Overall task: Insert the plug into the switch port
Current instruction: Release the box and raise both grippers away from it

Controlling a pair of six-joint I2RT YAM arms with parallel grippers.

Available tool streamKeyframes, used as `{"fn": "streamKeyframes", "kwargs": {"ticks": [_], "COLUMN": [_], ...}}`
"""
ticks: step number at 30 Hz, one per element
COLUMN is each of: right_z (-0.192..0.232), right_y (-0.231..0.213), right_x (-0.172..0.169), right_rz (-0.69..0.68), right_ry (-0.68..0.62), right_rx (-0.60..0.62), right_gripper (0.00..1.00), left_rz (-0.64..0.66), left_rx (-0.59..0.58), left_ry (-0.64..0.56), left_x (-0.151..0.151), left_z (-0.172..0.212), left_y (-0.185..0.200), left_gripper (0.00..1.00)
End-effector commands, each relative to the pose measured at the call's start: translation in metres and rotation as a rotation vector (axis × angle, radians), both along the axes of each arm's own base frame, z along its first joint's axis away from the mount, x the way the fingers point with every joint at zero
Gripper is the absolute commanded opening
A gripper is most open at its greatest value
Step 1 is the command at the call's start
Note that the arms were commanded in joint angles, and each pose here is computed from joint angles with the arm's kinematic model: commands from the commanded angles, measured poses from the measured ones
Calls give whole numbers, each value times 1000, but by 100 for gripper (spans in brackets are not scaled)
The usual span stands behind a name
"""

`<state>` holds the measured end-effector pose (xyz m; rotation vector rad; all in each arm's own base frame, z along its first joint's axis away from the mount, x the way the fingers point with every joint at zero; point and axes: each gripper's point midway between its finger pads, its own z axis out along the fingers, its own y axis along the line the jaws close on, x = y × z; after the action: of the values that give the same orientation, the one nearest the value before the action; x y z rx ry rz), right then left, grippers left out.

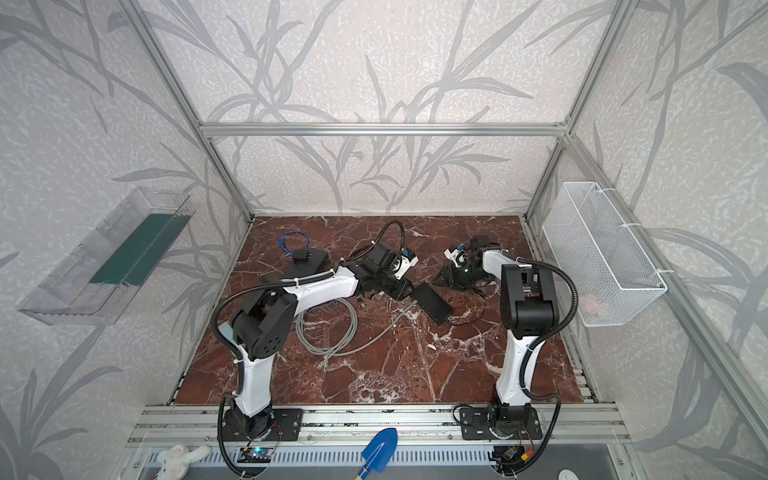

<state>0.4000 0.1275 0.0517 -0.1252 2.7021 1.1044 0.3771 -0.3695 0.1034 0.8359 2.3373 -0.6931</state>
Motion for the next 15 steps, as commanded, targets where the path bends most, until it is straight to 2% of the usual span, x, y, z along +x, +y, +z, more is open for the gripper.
{"fn": "streamKeyframes", "kwargs": {"ticks": [1,6,7,9,11,12,13,15], "right_z": [31,44,45,48,50,51,52,53], "right_y": [6,13,15,20,26,31,34,43], "right_x": [-1,-12,-13,-16,-18,-19,-21,-24], "right_rz": [-9,34,44,60,78,89,103,130], "right_ry": [-80,-143,-153,-172,-187,-193,-198,-211], "right_rx": [27,-47,-64,-92,-107,-115,-123,-145], "right_gripper": [53,53,53,54,53,53,53,53], "left_rz": [128,257,278,350,451,486,504,477], "left_rx": [54,194,213,184,178,180,179,138], "left_ry": [-36,-183,-219,-282,-309,-304,-286,-197], "left_x": [20,47,53,67,82,87,90,92], "left_z": [27,53,60,75,80,78,75,63], "left_y": [45,106,116,133,155,165,173,180], "left_gripper": [39,43,48,74,82,82,77,60]}}
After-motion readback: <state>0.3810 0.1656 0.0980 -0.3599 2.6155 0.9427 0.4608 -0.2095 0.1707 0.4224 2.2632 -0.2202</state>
